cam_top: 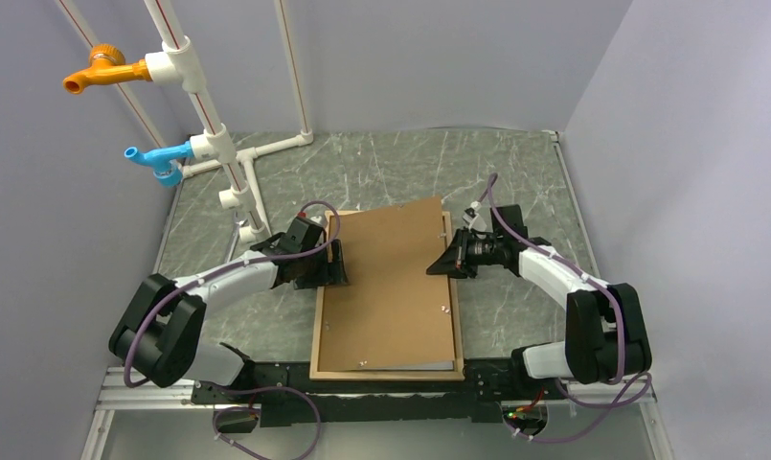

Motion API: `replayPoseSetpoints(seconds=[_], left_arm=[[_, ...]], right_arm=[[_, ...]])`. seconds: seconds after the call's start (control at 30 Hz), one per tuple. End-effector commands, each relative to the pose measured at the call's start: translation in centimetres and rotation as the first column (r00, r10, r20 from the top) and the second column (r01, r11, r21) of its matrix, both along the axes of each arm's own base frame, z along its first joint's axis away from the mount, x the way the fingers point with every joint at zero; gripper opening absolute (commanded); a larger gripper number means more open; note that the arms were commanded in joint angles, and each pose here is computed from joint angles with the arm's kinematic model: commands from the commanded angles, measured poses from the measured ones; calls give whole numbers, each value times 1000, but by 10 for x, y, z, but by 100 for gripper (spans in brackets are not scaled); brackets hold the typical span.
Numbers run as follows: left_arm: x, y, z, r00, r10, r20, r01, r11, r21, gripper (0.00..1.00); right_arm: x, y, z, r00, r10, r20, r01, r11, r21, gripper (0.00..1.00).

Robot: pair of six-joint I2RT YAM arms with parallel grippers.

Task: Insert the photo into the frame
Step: Place the photo frame item in the photo frame.

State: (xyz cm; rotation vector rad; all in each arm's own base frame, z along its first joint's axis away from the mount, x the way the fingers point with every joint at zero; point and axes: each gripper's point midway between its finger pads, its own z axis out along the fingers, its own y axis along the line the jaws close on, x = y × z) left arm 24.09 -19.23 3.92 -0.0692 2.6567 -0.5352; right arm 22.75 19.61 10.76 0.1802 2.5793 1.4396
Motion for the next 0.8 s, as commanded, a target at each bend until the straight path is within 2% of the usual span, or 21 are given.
replayPoseSetpoints(seconds=[0.0, 0.23, 0.3, 0.4, 0.77], left_arm=[[8, -20, 25, 997, -29, 65, 35, 995, -98, 81], [9, -18, 28, 997, -26, 70, 33, 995, -89, 82], [11, -15, 30, 996, -30, 79, 35, 997, -66, 84], [14, -9, 34, 996, -27, 88, 29, 999, -15, 87], [16, 6, 54, 991, -26, 132, 8, 991, 135, 94]], right_arm=[[-10, -3, -26, 1000, -18, -7, 17, 994, -104, 4], [-10, -6, -37, 1000, -25, -6, 24, 987, -158, 12], [-8, -10, -40, 999, -38, 4, 38, 982, -186, 30], [-2, -12, -40, 998, -51, 33, 57, 978, -200, 49], [7, -10, -44, 999, -28, 37, 37, 964, -265, 86]])
